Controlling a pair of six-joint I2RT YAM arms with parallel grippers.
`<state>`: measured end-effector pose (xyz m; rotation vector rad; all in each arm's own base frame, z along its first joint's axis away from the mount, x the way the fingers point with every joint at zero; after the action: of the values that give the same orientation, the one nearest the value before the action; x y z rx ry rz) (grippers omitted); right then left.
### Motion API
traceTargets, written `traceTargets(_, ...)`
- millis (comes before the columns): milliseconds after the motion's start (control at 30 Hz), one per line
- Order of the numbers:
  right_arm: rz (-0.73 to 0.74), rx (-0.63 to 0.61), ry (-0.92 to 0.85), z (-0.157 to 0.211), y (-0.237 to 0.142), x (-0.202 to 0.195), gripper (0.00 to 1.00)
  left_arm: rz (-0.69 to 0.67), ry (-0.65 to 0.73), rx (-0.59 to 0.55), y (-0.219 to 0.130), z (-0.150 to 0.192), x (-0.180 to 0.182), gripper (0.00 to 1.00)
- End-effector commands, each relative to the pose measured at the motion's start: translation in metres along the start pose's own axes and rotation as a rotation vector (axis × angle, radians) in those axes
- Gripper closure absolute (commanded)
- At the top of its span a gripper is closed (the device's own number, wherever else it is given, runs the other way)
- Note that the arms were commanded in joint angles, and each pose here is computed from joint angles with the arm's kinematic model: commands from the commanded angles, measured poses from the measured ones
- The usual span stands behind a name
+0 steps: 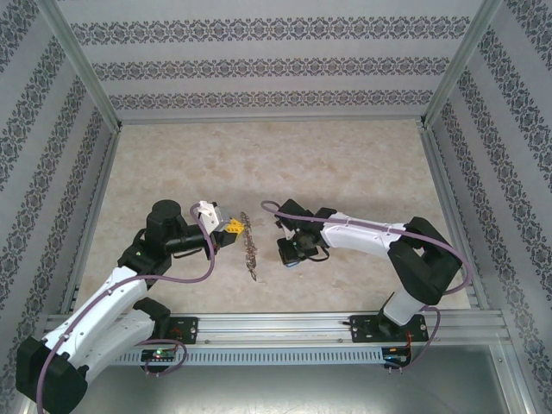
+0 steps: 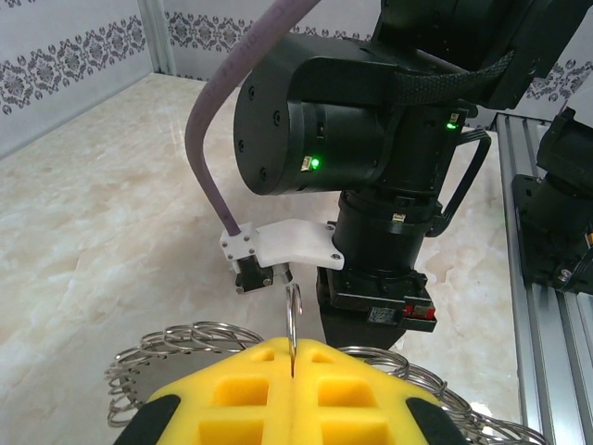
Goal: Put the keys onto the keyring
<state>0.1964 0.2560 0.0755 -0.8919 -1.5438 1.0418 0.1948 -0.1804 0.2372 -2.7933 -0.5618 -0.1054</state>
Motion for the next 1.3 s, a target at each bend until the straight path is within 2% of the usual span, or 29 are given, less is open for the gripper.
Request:
traceTargets(0,0.026,0.014,-0.022,0.001,0.002,0.003,0.91,-0.003,0.040,-0.047,0.001,-0.012,0.000,1.00)
traceTargets(600,0.010,0.044,-0.015,0.000,0.016,0.013,0.82,-0.008,0.034,-0.036,0.001,-0.007,0.000,1.00)
traceTargets(1033,0.051,0.041,-0.035,0.001,0.013,0.007,0.93,-0.013,0.037,-0.034,0.000,-0.007,-0.001,1.00)
traceTargets(1100,0.048,0.029,-0.039,0.001,0.011,0.007,0.98,-0.010,0.036,-0.034,0.000,-0.006,-0.001,1.00)
traceTargets(1267,0.037,-0.039,-0.038,-0.003,-0.003,0.003,0.98,-0.004,0.040,-0.037,0.000,-0.008,-0.001,1.00)
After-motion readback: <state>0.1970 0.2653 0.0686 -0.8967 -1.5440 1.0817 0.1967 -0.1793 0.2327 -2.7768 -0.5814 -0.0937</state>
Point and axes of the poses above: each hand's point on the last joint's axis, 136 mm out from that joint toward the fingers, its own y axis out along the fingers, its own x axis along the line the jaws close on, z = x × y, the point moved 4 cm from there along -y, back along the fingers, and after that the axes turned 7 degrees about y, right-handed, at the moved point
